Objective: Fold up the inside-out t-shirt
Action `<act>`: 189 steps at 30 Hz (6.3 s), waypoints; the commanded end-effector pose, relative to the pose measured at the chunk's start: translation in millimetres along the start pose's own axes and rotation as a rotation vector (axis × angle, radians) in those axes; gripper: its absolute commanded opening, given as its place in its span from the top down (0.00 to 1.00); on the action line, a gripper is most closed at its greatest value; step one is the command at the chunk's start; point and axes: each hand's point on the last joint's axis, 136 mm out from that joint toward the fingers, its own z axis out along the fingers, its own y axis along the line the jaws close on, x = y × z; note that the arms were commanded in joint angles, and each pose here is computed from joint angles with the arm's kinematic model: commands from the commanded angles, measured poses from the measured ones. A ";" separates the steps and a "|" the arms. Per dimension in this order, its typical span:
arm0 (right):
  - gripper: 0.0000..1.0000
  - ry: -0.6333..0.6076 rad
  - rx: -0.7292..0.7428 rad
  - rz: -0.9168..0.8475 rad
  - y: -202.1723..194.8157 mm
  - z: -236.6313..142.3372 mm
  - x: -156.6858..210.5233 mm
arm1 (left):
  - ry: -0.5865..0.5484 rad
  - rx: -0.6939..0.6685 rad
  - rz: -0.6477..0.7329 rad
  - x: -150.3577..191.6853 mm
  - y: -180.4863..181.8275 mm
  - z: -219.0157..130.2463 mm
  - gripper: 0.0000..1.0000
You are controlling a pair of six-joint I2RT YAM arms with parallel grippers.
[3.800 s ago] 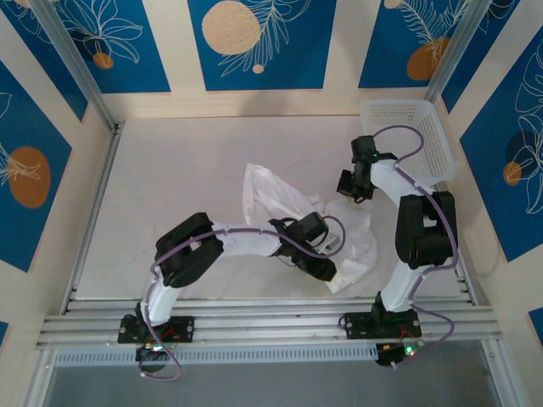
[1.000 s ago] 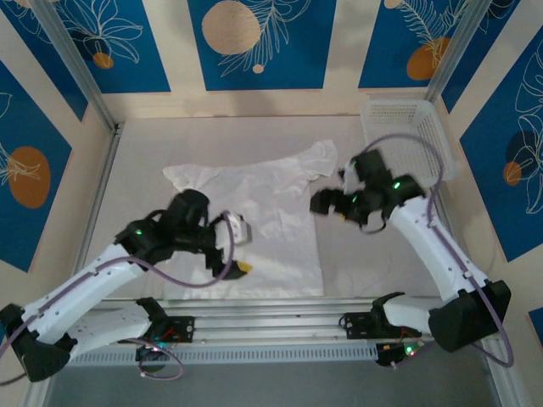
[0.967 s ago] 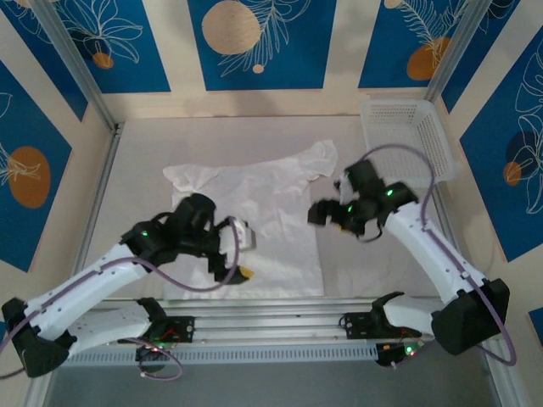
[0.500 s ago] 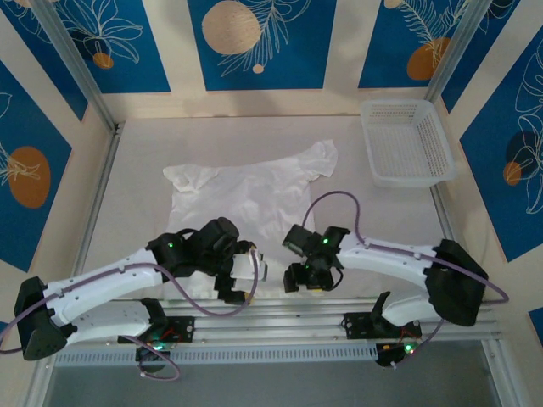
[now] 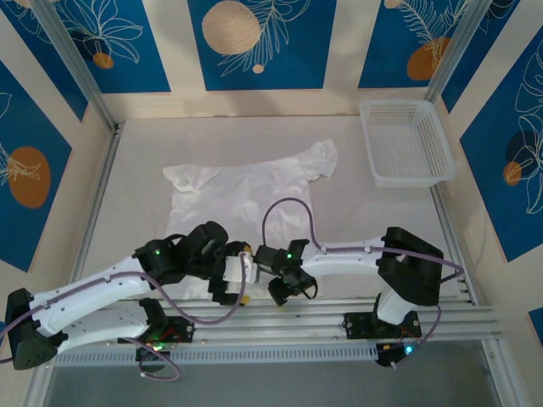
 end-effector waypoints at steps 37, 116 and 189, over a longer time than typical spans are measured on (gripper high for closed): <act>0.42 -0.079 -0.184 0.191 -14.4 -13.2 -13.0 | -0.029 0.027 -0.033 5.3 -6.9 14.3 0.01; 1.00 -0.152 -0.705 0.623 -23.7 -66.6 -47.5 | 0.035 -0.564 -0.110 41.2 49.6 74.0 0.20; 1.00 -0.122 -0.692 0.629 -24.9 -64.0 -44.0 | 0.032 -0.435 -0.194 51.5 38.3 111.1 0.60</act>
